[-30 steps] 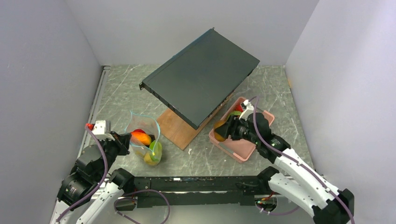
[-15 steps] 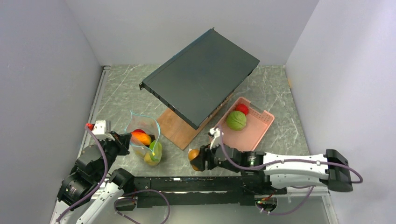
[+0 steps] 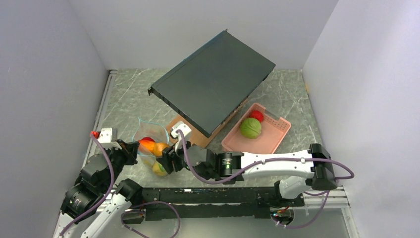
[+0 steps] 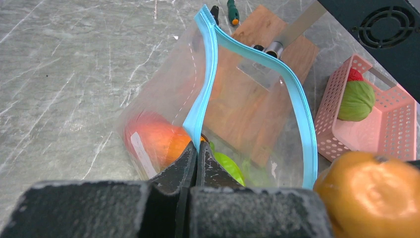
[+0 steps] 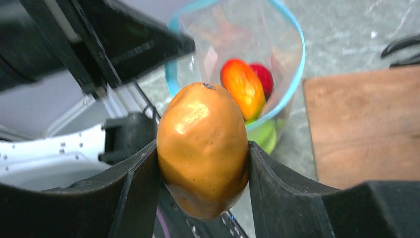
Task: Place the food in the zip-top bag and seal the zipper
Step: Place the fake fruit in the zipper food storage bag.
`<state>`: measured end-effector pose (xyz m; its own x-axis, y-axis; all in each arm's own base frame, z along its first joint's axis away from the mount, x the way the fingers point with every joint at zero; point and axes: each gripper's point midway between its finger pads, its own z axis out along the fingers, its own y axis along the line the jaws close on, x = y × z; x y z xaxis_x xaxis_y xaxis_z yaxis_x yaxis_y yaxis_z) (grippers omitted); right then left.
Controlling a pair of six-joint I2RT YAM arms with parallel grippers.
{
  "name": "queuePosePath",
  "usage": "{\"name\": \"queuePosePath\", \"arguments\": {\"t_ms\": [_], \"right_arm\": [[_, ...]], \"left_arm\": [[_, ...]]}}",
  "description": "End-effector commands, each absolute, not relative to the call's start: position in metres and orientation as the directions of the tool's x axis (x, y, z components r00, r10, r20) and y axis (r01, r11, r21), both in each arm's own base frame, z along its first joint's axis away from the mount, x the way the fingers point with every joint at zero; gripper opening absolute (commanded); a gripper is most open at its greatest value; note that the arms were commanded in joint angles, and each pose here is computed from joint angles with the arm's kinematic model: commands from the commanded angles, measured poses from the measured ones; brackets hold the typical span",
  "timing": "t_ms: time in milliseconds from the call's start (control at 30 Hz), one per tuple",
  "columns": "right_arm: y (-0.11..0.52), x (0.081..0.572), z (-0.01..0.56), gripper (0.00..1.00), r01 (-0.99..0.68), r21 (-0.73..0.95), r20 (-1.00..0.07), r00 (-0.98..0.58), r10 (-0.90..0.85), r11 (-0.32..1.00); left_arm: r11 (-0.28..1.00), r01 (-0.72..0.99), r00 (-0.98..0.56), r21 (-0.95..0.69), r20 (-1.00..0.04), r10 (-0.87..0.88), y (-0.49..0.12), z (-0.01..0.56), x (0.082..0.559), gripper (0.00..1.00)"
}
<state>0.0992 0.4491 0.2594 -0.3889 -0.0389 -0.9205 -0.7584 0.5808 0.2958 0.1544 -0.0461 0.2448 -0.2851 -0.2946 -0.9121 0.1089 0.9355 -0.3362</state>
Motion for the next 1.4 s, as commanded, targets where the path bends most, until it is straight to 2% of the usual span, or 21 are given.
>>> {"name": "queuePosePath", "arguments": {"t_ms": [0, 167, 400, 500, 600, 733, 1200, 1367], "right_arm": [[0.463, 0.118, 0.309, 0.18, -0.747, 0.256, -0.955, -0.296, 0.037, 0.614], [0.469, 0.136, 0.325, 0.19, -0.724, 0.242, -0.959, -0.281, 0.044, 0.646], [0.484, 0.158, 0.33, 0.26, -0.709, 0.225, -0.958, -0.284, 0.021, 0.669], [0.493, 0.167, 0.31, 0.38, -0.698, 0.221, -0.946, -0.323, -0.023, 0.681], [0.499, 0.167, 0.281, 0.59, -0.683, 0.216, -0.925, -0.371, -0.078, 0.697], [0.503, 0.163, 0.263, 0.73, -0.681, 0.225, -0.907, -0.409, -0.107, 0.697], [0.475, 0.16, 0.325, 0.75, -0.705, 0.267, -0.934, -0.356, -0.002, 0.657], [0.452, 0.145, 0.352, 0.75, -0.755, 0.296, -0.941, -0.337, 0.041, 0.585]], "left_arm": [[0.928, 0.119, -0.247, -0.353, -0.916, -0.317, -0.046, 0.258, 0.156, 0.0], [0.927, 0.124, -0.246, -0.353, -0.916, -0.316, -0.047, 0.259, 0.156, 0.0], [0.927, 0.126, -0.242, -0.354, -0.917, -0.317, -0.047, 0.259, 0.156, 0.0], [0.926, 0.126, -0.242, -0.355, -0.917, -0.318, -0.047, 0.259, 0.155, 0.0], [0.926, 0.126, -0.241, -0.355, -0.917, -0.319, -0.046, 0.259, 0.155, 0.0], [0.926, 0.129, -0.242, -0.354, -0.917, -0.317, -0.047, 0.259, 0.155, 0.0], [0.928, 0.124, -0.246, -0.352, -0.917, -0.315, -0.047, 0.258, 0.156, 0.0], [0.929, 0.125, -0.254, -0.348, -0.917, -0.309, -0.048, 0.257, 0.157, 0.0]]}}
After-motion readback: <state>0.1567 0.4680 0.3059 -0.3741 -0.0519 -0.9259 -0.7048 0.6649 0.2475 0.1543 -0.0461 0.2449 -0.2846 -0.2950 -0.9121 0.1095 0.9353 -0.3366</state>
